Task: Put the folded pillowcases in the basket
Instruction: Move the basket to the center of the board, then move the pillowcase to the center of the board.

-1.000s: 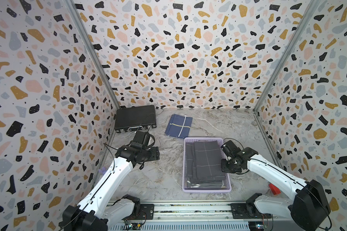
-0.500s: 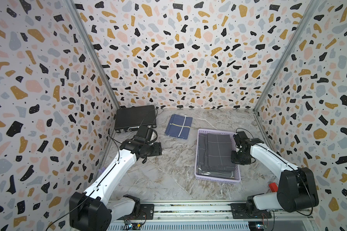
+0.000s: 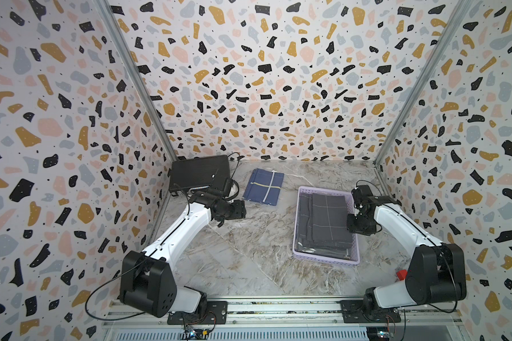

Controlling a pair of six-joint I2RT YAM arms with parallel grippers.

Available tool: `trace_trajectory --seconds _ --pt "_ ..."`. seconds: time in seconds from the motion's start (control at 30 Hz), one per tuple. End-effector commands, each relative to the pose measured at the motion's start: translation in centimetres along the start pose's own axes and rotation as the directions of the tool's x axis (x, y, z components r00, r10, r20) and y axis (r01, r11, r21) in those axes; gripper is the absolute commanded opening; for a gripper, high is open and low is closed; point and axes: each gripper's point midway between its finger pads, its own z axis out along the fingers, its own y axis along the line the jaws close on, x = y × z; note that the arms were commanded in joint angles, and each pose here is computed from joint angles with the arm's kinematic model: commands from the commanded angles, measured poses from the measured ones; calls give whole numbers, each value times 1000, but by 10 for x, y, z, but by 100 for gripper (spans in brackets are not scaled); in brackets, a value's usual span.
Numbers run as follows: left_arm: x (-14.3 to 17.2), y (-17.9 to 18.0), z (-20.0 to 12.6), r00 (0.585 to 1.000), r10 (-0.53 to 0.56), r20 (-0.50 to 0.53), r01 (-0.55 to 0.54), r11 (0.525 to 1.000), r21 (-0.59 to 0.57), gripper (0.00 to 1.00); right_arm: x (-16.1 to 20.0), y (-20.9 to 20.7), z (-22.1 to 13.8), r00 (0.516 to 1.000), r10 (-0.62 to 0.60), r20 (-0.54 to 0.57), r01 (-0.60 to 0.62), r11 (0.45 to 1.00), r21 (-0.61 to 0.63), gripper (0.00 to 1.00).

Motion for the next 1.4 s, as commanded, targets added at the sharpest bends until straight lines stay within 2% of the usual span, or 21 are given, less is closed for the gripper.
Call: trace_trajectory --seconds 0.0,0.07,0.1,0.2,0.33,0.43,0.5,0.53,0.57,0.73,0.87,1.0,1.1,1.27,1.37 --pt "-21 -11 0 999 26 34 -27 999 31 71 -5 -8 -31 996 25 83 -26 1000 1 55" --pt "-30 -15 5 999 37 33 -38 999 25 71 -5 -8 -44 991 42 128 -39 999 -29 66" --pt "-37 -19 8 998 47 36 -48 999 25 71 -5 -6 -50 987 51 153 -44 998 -52 69" --pt "-54 -29 24 997 77 28 -78 997 12 71 -2 2 -64 979 76 191 -50 990 -134 72" --pt "-83 -39 59 996 89 -16 -89 996 -1 68 2 20 -70 971 102 215 -46 966 -254 71" --pt "-102 -42 92 996 73 -53 -74 997 -12 47 1 28 -73 967 111 228 -36 950 -310 69" --pt "-114 -40 113 996 63 -60 -65 997 -33 21 -1 34 -75 965 109 239 -22 940 -340 69" --pt "-120 -40 124 996 60 -64 -63 997 -40 4 -1 37 -76 965 113 238 -21 933 -360 68" --pt "-127 -39 135 996 54 -64 -57 997 -49 0 -2 42 -78 965 118 233 -19 922 -387 68" --pt "-136 -41 182 993 21 -117 -26 999 -46 0 -6 59 -79 965 121 233 0 887 -462 65" --pt "-126 -27 193 984 -41 -174 24 995 -99 0 -6 64 -69 967 120 225 3 876 -482 64" --pt "-98 -14 200 960 -120 -254 94 989 -112 0 -5 73 -64 972 135 192 -17 856 -517 63" --pt "-71 -7 200 933 -159 -322 125 984 -123 0 -5 76 -70 970 128 206 -3 857 -516 61" --pt "-30 4 197 894 -180 -411 129 980 -150 0 0 70 -90 957 133 256 15 862 -507 61" --pt "-10 12 183 884 -197 -425 129 975 -183 0 5 69 -97 955 136 262 18 859 -512 61"
